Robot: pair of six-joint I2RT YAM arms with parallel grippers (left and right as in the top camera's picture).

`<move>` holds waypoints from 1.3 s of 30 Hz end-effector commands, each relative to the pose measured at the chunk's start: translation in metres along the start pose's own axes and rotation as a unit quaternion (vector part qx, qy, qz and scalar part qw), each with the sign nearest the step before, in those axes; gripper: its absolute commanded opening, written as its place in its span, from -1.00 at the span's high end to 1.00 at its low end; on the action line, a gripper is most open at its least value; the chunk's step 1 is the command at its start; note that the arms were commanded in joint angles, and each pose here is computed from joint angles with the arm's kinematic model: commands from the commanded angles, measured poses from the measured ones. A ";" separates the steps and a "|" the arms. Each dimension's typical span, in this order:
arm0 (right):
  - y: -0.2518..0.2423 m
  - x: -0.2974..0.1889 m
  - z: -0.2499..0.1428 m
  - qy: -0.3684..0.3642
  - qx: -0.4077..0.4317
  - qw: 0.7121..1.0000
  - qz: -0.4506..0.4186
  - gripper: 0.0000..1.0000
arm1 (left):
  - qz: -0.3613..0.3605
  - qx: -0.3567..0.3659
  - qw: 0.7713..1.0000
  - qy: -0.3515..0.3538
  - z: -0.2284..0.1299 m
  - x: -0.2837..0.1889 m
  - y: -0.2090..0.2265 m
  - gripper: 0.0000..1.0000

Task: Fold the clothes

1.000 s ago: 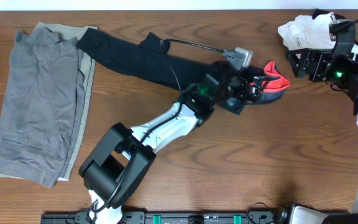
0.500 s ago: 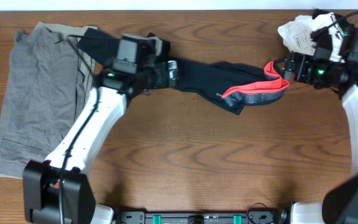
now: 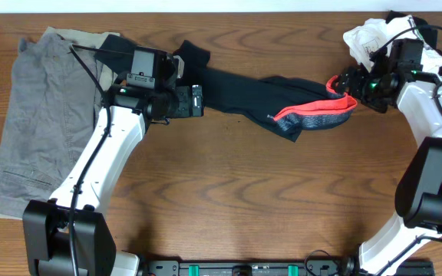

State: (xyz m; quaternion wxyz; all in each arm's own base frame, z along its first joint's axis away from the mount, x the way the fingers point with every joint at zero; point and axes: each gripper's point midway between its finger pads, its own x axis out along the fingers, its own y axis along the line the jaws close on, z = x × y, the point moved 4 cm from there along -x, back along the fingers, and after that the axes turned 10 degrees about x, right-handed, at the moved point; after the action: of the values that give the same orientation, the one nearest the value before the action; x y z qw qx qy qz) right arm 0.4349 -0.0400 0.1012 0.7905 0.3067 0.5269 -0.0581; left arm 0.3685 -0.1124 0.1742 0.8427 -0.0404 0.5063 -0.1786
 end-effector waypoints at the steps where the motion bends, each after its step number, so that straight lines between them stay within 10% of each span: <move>1: -0.010 0.015 -0.002 0.007 0.013 1.000 -0.027 -0.98 | 0.015 0.006 1.000 0.003 0.001 0.002 0.006 -0.96; 5: -0.012 0.031 -0.011 0.030 0.013 0.999 -0.027 -0.28 | 0.015 0.004 1.000 0.003 0.001 0.002 0.005 -0.96; 7: -0.010 0.034 -0.011 0.029 0.011 0.999 -0.023 0.56 | 0.015 0.004 1.000 0.003 0.001 0.002 0.005 -0.96; 9: -0.006 0.033 -0.007 0.020 0.008 1.000 -0.014 0.98 | 0.015 0.004 1.000 0.003 0.001 0.002 0.005 -0.96; 16: 0.010 0.029 0.022 -0.046 -0.025 0.998 0.023 0.98 | 0.015 0.005 1.000 0.001 0.002 0.002 0.005 -0.96; 27: 0.074 -0.012 0.109 -0.288 -0.141 0.942 0.102 0.93 | 0.014 0.008 1.000 -0.014 0.008 0.002 0.005 -0.96; 29: 0.073 -0.013 0.113 -0.304 -0.139 0.939 0.083 0.21 | 0.014 0.008 1.000 -0.014 0.008 0.002 0.005 -0.96; 30: 0.073 -0.013 0.113 -0.307 -0.142 0.938 0.078 -0.83 | 0.014 0.009 1.000 -0.014 0.008 0.002 0.005 -0.96; 39: 0.104 -0.063 0.070 -0.234 -0.187 0.949 0.101 -0.98 | 0.028 0.006 0.999 -0.018 0.010 0.001 0.012 -0.96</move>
State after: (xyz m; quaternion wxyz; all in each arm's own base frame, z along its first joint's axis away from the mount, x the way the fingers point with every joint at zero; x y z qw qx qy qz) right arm 0.5150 -0.0333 0.1486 0.9136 0.2164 0.3443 -0.0003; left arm 0.3752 -0.1103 0.1770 0.8532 -0.0351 0.4916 -0.1708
